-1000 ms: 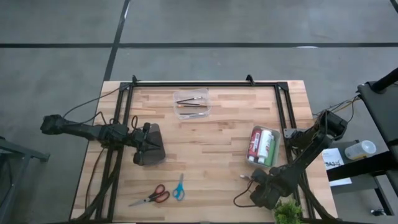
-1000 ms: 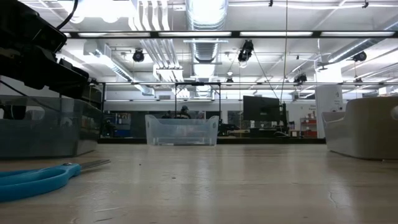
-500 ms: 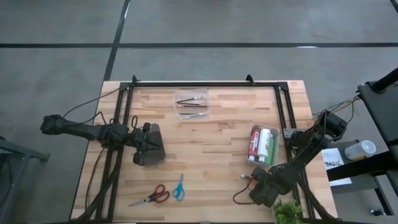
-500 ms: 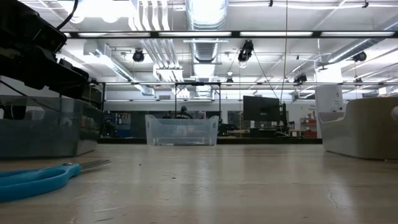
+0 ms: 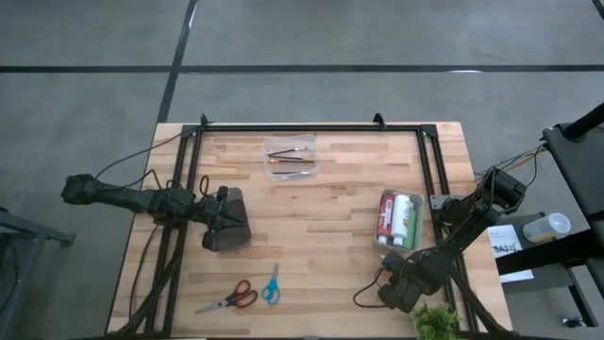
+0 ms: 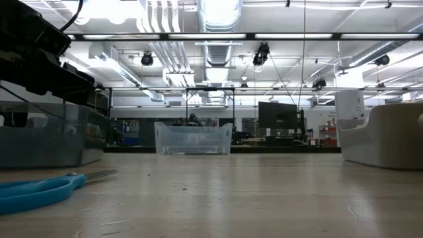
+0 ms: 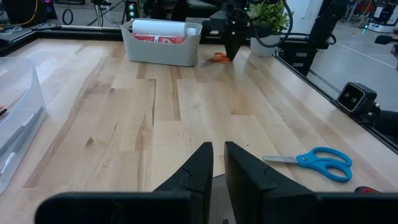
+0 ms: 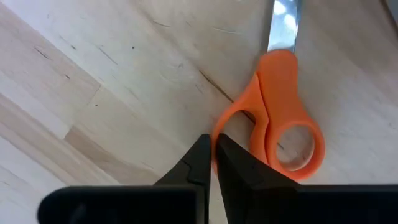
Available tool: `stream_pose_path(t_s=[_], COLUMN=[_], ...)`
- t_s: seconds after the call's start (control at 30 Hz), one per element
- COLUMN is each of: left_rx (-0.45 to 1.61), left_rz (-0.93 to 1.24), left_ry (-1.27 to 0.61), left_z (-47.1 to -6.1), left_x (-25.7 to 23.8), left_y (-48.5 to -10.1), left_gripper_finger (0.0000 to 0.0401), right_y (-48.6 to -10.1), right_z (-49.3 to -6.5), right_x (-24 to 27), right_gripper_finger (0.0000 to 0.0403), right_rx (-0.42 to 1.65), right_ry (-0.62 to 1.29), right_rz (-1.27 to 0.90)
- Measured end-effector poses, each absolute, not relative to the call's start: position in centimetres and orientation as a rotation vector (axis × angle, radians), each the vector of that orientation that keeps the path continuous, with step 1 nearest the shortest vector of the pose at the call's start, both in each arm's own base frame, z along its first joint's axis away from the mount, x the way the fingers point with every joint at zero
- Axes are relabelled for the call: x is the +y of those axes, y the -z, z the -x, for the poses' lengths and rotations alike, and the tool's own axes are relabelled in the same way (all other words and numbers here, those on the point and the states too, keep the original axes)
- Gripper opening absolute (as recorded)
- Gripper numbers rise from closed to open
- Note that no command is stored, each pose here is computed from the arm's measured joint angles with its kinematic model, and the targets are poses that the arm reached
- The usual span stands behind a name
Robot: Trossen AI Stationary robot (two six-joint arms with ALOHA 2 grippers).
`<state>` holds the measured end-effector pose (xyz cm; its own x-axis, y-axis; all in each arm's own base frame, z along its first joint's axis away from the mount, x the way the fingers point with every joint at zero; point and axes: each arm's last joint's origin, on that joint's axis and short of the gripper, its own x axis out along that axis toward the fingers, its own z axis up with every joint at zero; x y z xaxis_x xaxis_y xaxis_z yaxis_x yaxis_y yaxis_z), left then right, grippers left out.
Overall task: Pick & Place Paint Supplies
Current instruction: Put the orange scissors into the black bin
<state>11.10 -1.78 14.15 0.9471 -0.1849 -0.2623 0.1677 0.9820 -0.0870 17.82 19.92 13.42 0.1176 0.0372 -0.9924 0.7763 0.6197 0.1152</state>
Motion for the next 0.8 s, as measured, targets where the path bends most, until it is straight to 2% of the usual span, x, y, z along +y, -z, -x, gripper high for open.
stream_pose_path(t_s=[0.33, 0.8], left_rx=[0.273, 0.272], left_rz=[0.064, 0.064], left_ry=[0.179, 0.18], left_z=[-11.1, -11.1], left_x=[-1.8, -1.8], left_y=[-14.2, -14.2], left_gripper_finger=[0.0051, 0.0051], right_y=[-13.5, -16.3], right_z=[-17.9, -19.8], right_x=[20.0, 21.6], right_gripper_finger=[0.0013, 0.0013], right_rx=[1.352, 1.234], right_ry=[0.624, 0.481], right_rz=[-0.762, -0.685])
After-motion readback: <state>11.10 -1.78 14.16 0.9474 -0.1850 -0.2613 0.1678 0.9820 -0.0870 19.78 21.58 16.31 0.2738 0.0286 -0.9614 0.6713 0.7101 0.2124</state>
